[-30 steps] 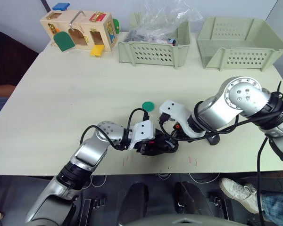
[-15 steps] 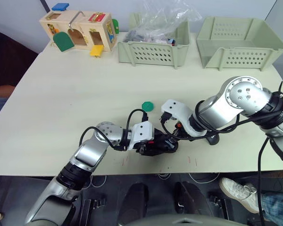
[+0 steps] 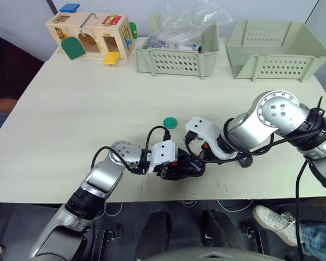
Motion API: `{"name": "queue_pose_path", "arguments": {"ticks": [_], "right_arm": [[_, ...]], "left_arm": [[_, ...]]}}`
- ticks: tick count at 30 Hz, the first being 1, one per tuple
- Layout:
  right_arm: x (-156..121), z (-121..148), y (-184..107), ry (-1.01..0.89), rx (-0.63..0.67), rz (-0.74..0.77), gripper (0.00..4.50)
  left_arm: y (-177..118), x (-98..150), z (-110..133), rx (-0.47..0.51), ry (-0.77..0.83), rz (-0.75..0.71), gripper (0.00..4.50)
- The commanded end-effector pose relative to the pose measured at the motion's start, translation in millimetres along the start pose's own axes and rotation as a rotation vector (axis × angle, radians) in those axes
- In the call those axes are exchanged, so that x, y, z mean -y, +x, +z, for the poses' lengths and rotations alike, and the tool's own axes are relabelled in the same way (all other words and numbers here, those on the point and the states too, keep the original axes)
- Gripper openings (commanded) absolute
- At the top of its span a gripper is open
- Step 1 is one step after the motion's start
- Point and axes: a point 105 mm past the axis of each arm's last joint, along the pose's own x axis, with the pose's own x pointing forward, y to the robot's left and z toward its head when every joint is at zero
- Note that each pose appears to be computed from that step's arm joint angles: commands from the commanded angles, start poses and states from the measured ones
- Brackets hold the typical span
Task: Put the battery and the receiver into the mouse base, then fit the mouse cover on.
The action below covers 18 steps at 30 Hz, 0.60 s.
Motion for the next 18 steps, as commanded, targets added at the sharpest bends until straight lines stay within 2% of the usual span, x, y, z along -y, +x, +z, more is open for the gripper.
{"name": "queue_pose_path", "arguments": {"ticks": [1, 18], "right_arm": [[-0.7, 1.8, -0.6, -0.005, 0.01, 0.0, 0.0], [-4.7, -0.5, 8.1, -0.063, -0.039, -0.024, 0.0]], "left_arm": [[2.1, 3.8, -17.1, -0.06, -0.045, 0.005, 2.89], [2.7, 4.2, -15.0, -0.057, -0.044, 0.006, 2.89]]}}
